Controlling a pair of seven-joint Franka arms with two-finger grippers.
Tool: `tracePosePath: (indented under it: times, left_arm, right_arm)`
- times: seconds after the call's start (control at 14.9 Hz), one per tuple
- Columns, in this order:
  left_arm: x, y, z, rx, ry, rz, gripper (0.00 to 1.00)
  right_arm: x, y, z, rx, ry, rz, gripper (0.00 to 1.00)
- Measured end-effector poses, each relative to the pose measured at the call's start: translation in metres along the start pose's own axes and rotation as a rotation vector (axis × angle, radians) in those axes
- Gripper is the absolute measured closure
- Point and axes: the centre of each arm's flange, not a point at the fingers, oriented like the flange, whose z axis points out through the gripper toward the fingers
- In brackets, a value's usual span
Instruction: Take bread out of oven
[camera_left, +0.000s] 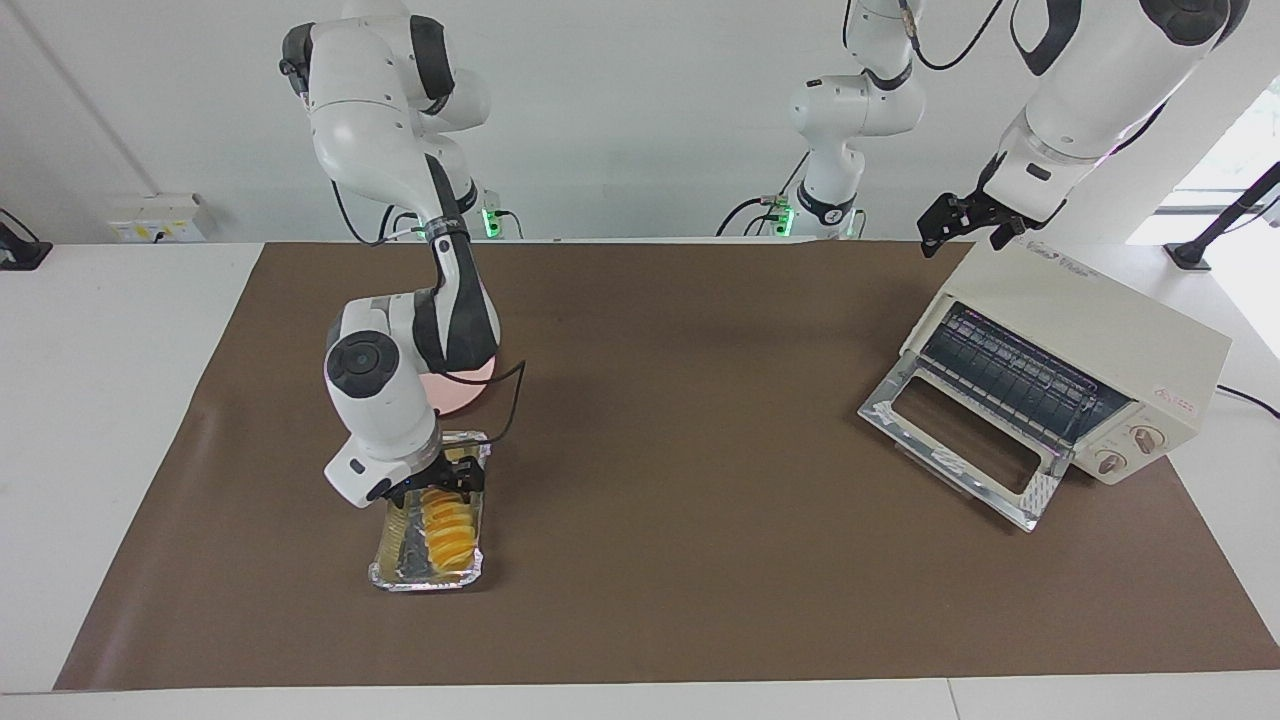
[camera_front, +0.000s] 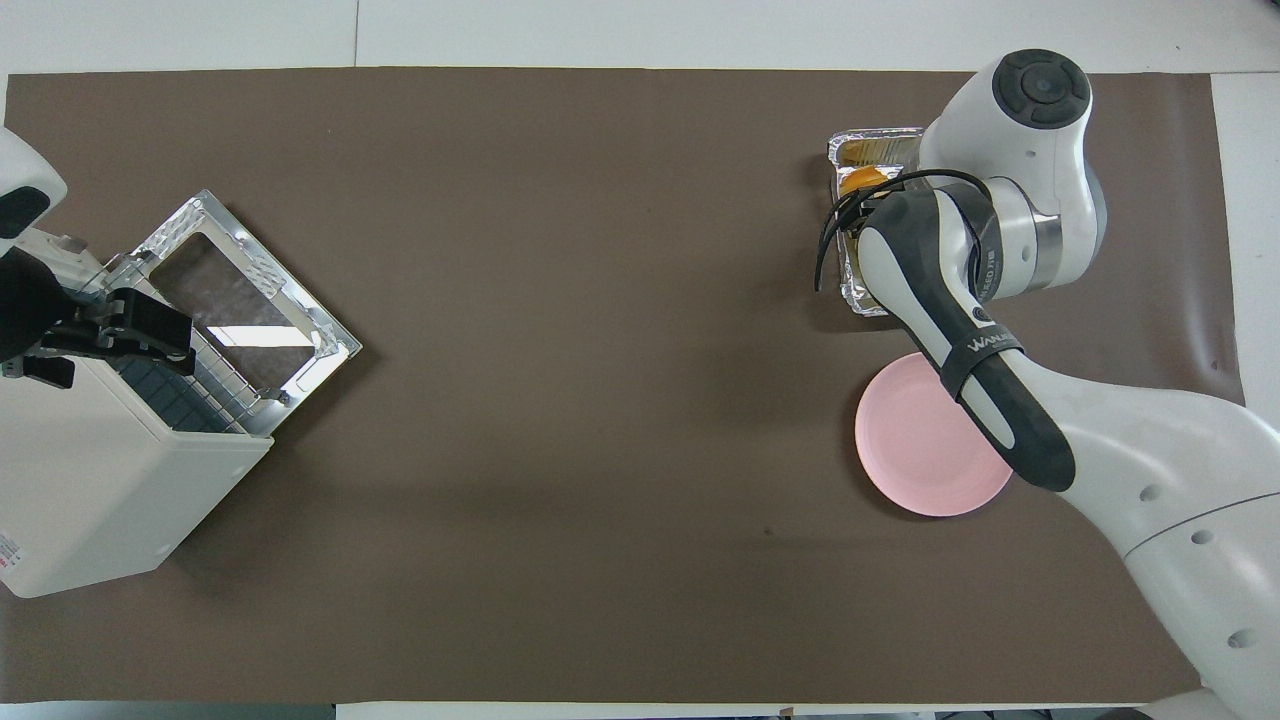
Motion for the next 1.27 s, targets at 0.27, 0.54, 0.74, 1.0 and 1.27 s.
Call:
tracePosePath:
  times: [0.27,0.54,0.74,1.0,1.27]
  left_arm:
    - [0.0,0.0,0.0,0.0,0.0,0.0,0.0]
    - [0.0,0.0,0.0,0.0,0.0,0.0,0.0]
    - [0.0,0.0,0.0,0.0,0.0,0.0,0.0]
    - [0.0,0.0,0.0,0.0,0.0,0.0,0.0]
    - [0.0,0.0,0.0,0.0,0.0,0.0,0.0]
  right_arm:
    - [0.0014,0.0007,0.0023,0.003,0.027,0.016,0.0]
    - [0.0048,0.0039,0.0003,0.01,0.062,0.044,0.18]
    - [0.005,-0.0008,-0.0003,0.029,0.066,0.111,0.52]
    - [0.0058,-0.0031,-0.0011,0.035,0.076,0.131,0.85]
    - [0.0061,-0.0014,-0.0042,0.032,0.062,0.133,0.93]
